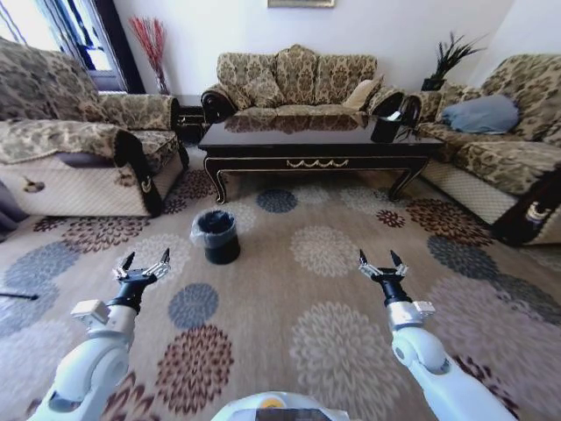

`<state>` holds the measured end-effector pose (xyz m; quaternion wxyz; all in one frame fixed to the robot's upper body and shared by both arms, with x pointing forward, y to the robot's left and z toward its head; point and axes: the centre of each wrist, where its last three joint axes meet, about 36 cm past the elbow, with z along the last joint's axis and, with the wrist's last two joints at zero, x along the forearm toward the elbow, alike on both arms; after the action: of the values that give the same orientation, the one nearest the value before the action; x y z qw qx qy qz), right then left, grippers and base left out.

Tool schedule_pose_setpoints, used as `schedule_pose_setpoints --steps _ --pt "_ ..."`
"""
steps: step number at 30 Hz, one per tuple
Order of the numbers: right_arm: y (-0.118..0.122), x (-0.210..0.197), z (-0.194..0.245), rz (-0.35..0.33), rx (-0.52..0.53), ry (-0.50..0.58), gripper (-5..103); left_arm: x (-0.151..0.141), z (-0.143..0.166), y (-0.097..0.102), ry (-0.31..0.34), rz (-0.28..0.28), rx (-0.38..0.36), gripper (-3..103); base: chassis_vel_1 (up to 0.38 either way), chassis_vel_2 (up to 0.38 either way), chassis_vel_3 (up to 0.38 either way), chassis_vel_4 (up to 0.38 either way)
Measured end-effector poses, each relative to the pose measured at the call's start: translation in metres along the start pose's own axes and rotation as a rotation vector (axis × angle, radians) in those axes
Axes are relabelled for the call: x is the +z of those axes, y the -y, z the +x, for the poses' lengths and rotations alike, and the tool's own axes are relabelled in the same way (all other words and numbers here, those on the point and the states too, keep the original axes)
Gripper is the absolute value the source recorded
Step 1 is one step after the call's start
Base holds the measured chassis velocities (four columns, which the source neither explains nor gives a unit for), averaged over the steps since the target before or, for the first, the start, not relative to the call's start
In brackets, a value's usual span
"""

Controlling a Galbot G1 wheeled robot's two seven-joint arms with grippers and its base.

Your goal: Move to the front of the table and pick up the trash from the floor, then place it into the trash bin.

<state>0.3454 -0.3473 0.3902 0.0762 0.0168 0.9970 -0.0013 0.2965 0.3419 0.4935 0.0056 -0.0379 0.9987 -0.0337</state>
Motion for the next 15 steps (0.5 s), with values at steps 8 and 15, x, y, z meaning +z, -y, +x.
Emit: schedule_pose_setpoints --steps 8,15 --pt "0.0005 0.0035 0.0002 0.002 0.002 -0.001 100 0.0050 -0.0003 0.0043 -0.009 -0.004 0.008 100 0.365 -0.349 -0.342 0.359" --pt "0.0000 0.0056 0.0025 0.004 0.000 0.002 100 0.0061 0.0007 0.0060 -0.011 -0.008 0.010 100 0.333 -0.337 -0.331 0.345"
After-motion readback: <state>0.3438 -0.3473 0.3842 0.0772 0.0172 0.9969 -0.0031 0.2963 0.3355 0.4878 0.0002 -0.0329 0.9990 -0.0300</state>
